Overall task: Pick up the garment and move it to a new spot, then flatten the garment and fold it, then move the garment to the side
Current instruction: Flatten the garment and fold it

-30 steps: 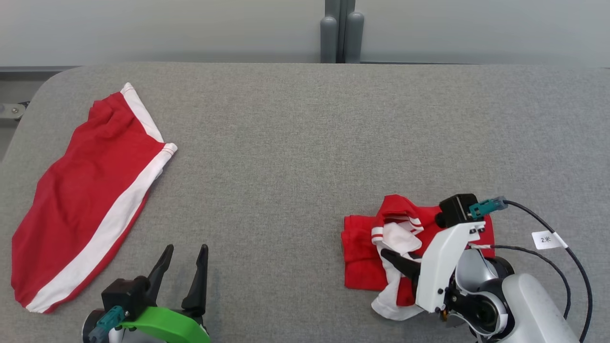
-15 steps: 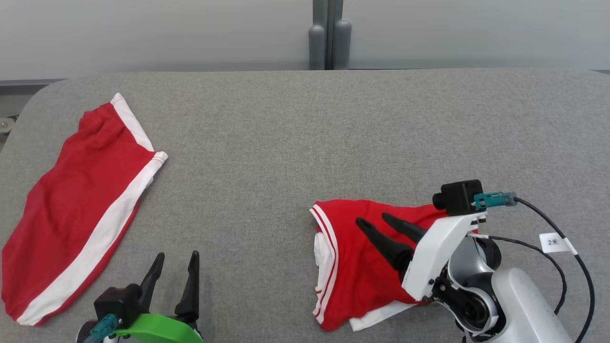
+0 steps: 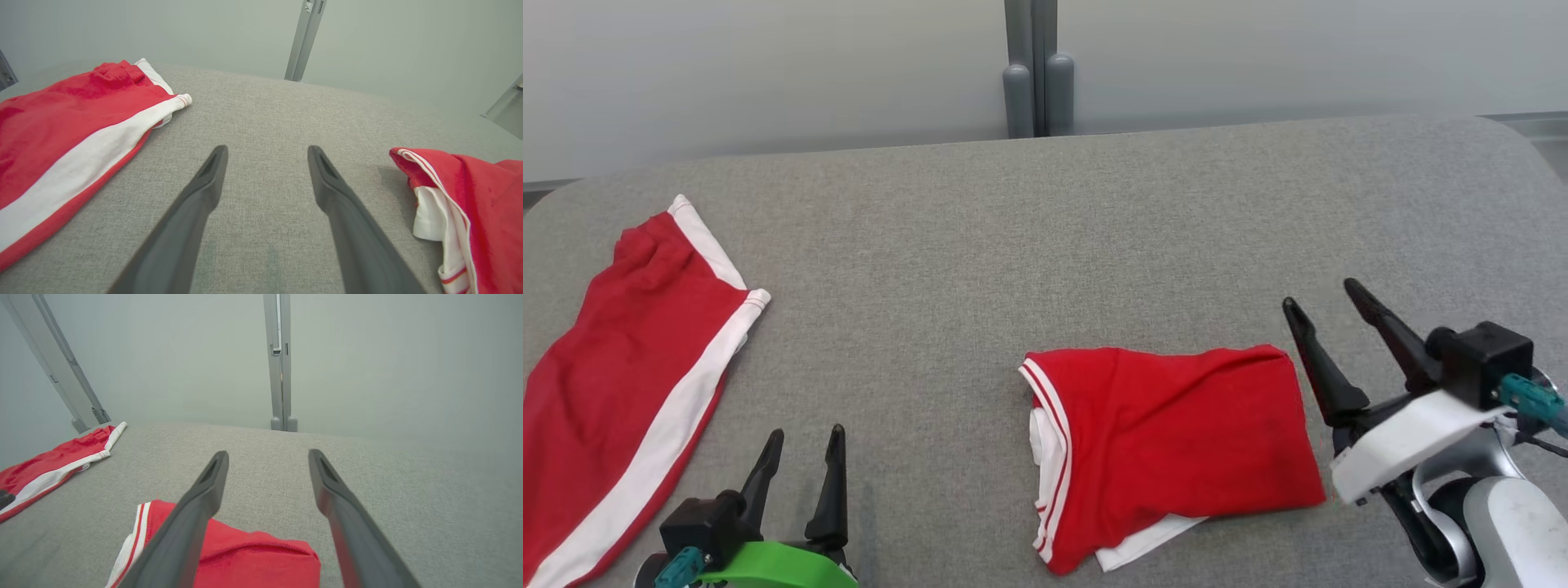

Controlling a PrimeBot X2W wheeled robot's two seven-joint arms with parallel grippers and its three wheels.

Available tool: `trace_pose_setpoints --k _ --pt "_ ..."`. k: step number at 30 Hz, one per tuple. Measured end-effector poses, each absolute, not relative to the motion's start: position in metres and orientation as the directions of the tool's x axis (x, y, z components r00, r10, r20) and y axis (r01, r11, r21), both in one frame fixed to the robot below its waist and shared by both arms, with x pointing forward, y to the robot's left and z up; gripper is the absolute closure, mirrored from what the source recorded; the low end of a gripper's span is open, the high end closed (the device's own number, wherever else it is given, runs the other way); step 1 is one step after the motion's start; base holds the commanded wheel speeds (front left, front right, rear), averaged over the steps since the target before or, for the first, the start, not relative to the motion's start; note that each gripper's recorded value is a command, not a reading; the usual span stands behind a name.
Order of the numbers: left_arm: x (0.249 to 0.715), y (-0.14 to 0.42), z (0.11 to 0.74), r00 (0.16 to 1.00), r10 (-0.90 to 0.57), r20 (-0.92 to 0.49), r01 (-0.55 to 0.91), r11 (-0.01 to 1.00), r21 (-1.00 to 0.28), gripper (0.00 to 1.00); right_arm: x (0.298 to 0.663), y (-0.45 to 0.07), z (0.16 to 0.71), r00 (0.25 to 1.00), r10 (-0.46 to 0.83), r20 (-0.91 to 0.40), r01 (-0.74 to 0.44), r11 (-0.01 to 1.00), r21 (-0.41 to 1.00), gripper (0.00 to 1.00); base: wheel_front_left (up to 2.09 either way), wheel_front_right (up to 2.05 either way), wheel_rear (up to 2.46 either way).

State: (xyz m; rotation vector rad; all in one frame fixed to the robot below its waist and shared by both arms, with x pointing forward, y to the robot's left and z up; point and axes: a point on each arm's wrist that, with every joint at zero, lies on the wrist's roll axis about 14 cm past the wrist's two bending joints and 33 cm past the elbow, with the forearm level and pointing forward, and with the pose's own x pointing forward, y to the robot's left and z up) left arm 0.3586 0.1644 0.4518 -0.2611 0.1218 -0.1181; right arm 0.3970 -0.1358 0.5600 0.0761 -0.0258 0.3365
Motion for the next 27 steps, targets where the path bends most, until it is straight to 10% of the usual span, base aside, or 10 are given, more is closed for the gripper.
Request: trace_pose_setpoints --k 27 --pt "0.324 0.193 0.460 0.998 -0.014 -0.060 0.004 0.985 -0.173 0.00 0.328 -0.231 0.519 0.994 -0.002 0.108 0.011 0.996 -0.085 0.00 0.00 0.00 0.00"
